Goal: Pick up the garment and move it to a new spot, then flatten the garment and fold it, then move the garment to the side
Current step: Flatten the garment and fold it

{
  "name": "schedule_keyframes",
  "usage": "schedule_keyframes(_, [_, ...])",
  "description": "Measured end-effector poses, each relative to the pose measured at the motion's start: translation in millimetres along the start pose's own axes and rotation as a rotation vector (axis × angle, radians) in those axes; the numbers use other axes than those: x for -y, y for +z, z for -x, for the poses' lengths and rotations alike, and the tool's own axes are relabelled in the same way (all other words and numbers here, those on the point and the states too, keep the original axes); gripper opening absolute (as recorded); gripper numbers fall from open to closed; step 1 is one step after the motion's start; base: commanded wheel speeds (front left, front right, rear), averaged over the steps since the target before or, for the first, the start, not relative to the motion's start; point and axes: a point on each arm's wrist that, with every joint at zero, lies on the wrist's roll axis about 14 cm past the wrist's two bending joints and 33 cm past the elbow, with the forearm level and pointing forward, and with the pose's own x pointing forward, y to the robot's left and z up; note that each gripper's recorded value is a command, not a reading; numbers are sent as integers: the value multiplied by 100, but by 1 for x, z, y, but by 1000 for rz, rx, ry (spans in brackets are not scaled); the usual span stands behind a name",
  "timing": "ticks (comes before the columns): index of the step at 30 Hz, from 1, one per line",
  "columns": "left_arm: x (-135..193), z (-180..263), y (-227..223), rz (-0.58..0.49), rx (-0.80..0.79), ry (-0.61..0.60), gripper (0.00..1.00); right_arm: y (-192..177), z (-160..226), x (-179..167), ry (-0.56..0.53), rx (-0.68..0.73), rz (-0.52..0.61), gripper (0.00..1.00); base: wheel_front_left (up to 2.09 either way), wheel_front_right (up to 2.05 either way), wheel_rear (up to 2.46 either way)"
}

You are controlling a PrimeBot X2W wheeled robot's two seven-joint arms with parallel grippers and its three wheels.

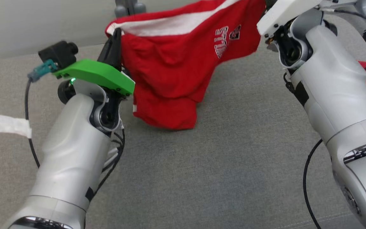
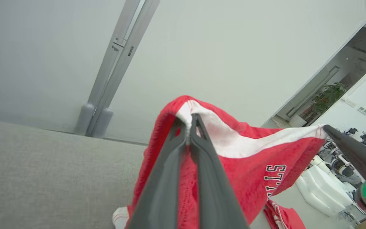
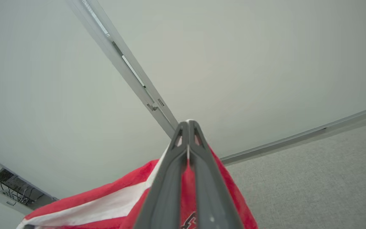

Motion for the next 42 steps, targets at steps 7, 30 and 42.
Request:
schedule_keyframes(7, [43,-22,33,85,-17,-113,0,53,2,1,10,119,90,0,0,0,0])
schedule_keyframes(30, [2,-52,45,176,243,-163,0,57,-23,22,37,417,279,0,0,0,0])
schedule_keyframes(42, [-19,56,-71,253,-86,-49,0,-77,64,92,-95,-135,192,0,0,0,0])
